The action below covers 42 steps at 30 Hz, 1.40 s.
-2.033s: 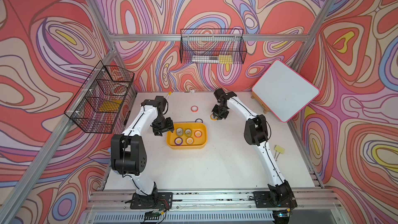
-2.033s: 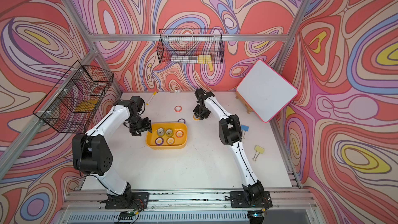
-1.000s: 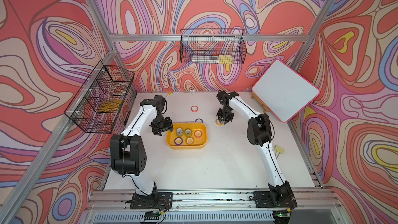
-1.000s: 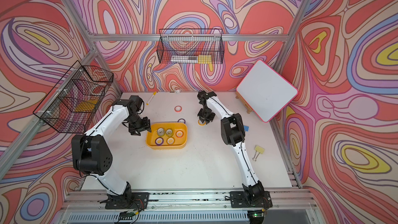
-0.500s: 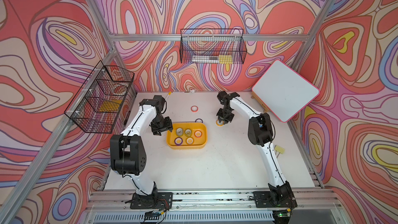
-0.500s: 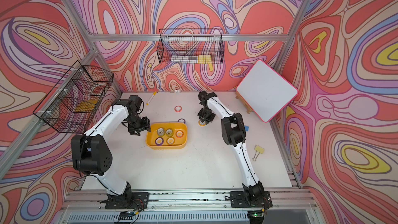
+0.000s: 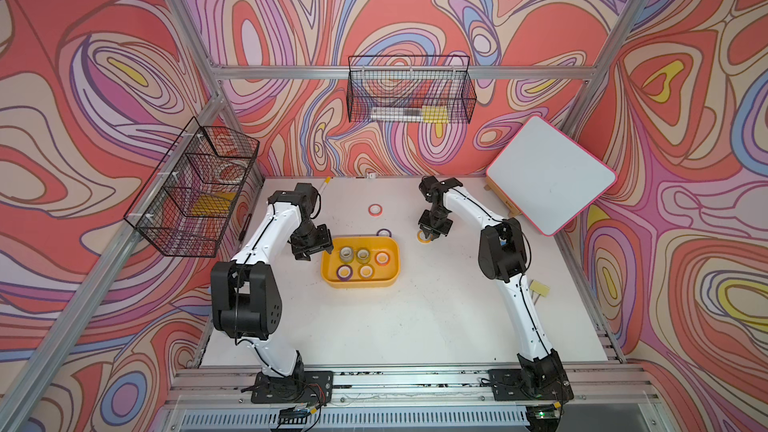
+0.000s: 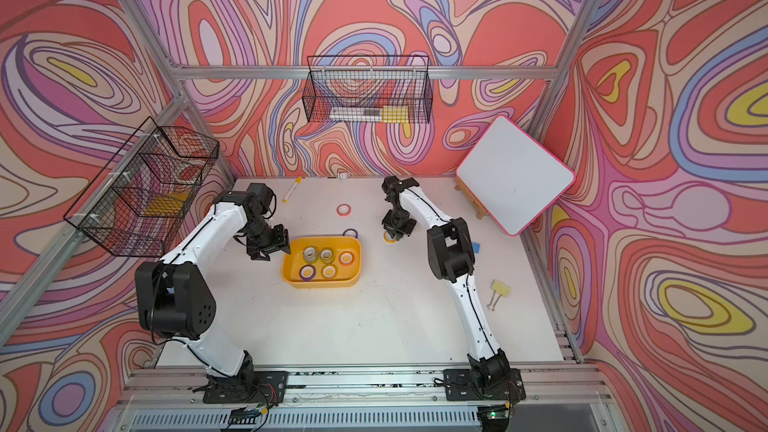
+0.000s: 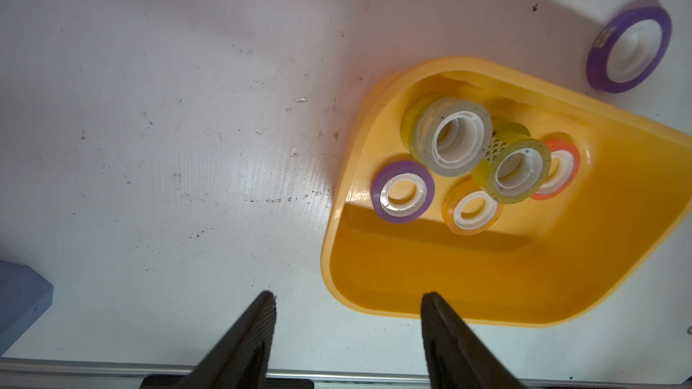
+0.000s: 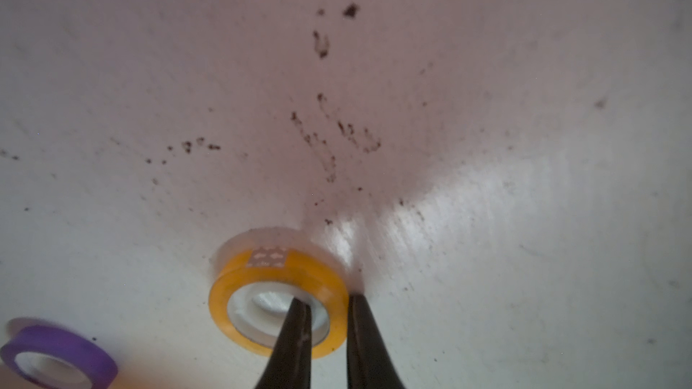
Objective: Put the transparent tape into the storage box
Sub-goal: Pick up the tape from the center of the board.
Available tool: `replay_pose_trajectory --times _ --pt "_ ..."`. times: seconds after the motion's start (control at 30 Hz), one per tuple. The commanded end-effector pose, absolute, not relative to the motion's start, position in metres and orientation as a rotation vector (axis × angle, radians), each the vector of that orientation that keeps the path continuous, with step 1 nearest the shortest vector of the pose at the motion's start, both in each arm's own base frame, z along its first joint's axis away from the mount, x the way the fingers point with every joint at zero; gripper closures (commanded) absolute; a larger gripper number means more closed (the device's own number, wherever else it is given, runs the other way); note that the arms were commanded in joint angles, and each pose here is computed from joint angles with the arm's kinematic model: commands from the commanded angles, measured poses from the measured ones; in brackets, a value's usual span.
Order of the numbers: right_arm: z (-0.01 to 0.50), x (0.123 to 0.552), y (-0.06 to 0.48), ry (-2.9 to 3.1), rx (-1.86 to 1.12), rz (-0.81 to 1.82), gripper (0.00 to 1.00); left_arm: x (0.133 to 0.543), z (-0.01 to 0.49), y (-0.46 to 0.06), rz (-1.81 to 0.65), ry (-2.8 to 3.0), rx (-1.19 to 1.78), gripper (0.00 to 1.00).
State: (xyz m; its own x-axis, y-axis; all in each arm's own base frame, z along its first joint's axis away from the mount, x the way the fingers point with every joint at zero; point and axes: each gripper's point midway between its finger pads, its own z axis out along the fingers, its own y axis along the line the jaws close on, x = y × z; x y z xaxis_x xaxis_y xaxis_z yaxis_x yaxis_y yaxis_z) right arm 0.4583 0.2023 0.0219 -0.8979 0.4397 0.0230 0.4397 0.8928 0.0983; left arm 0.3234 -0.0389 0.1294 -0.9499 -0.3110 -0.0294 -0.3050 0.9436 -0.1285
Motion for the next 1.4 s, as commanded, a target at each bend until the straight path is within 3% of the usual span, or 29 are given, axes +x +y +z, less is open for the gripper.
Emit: replay_pose_trajectory --times 0.0,0.77,1.37 --pt "0.020 0.453 0.193 -3.059 -0.677 -0.087 0.89 0.314 0.137 -0.031 -0.158 3.049 -0.516 0.33" --pt "0.091 0.413 0.196 -3.121 -0.580 -0.271 0.91 0.292 0.133 -0.014 -0.129 3.052 -0.577 0.33" --pt "0.126 0.377 0.301 -3.195 -0.145 -0.510 0.91 0.285 0.123 -0.014 -0.139 3.063 -0.558 0.32"
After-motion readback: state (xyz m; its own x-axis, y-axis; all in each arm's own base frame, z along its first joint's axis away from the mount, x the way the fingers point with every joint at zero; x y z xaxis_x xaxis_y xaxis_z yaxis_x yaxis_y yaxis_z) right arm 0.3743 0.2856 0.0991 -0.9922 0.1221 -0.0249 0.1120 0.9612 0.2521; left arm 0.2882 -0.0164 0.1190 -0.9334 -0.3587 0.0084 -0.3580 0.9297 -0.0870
